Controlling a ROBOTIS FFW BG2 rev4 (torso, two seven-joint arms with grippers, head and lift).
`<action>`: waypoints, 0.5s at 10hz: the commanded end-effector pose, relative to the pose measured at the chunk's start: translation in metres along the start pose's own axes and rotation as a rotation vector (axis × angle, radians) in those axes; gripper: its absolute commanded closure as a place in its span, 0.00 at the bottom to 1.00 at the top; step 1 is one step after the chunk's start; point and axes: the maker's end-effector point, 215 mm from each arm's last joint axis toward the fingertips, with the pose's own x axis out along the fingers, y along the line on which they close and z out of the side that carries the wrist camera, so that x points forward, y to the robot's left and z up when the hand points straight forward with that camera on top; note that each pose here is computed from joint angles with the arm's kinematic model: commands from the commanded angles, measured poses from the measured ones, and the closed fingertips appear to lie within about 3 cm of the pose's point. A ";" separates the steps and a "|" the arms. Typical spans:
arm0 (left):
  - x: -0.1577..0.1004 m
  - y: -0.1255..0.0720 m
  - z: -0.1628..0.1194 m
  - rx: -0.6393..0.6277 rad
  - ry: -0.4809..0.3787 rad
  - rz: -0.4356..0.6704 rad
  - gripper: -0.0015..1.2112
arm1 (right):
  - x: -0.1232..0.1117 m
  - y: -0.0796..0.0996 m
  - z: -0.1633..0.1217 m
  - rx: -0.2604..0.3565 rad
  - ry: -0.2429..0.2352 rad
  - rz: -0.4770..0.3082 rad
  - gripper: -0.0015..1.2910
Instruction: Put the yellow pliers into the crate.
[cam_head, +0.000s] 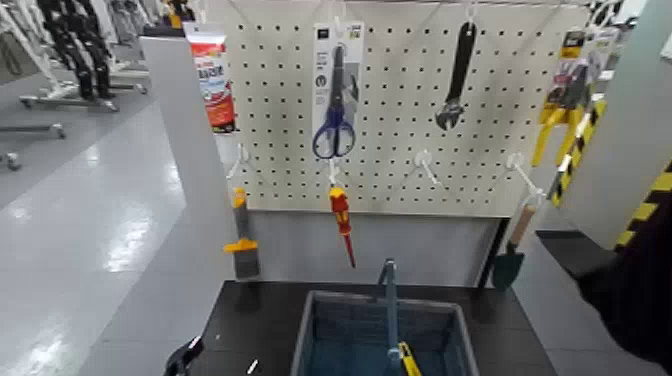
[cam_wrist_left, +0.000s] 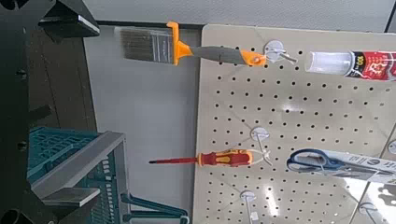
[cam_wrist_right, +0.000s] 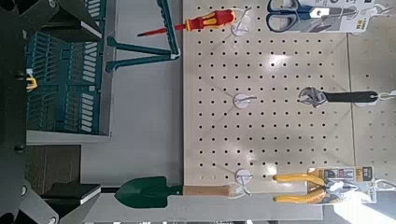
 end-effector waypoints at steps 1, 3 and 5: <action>0.001 0.000 0.001 0.003 0.000 -0.002 0.09 | 0.000 0.000 0.000 0.000 0.000 0.002 0.12; 0.001 0.000 0.001 0.004 0.002 -0.005 0.09 | 0.001 0.001 0.001 0.000 -0.002 0.004 0.13; 0.002 0.000 0.001 0.004 0.002 -0.007 0.09 | 0.002 -0.001 0.002 -0.008 -0.005 0.015 0.13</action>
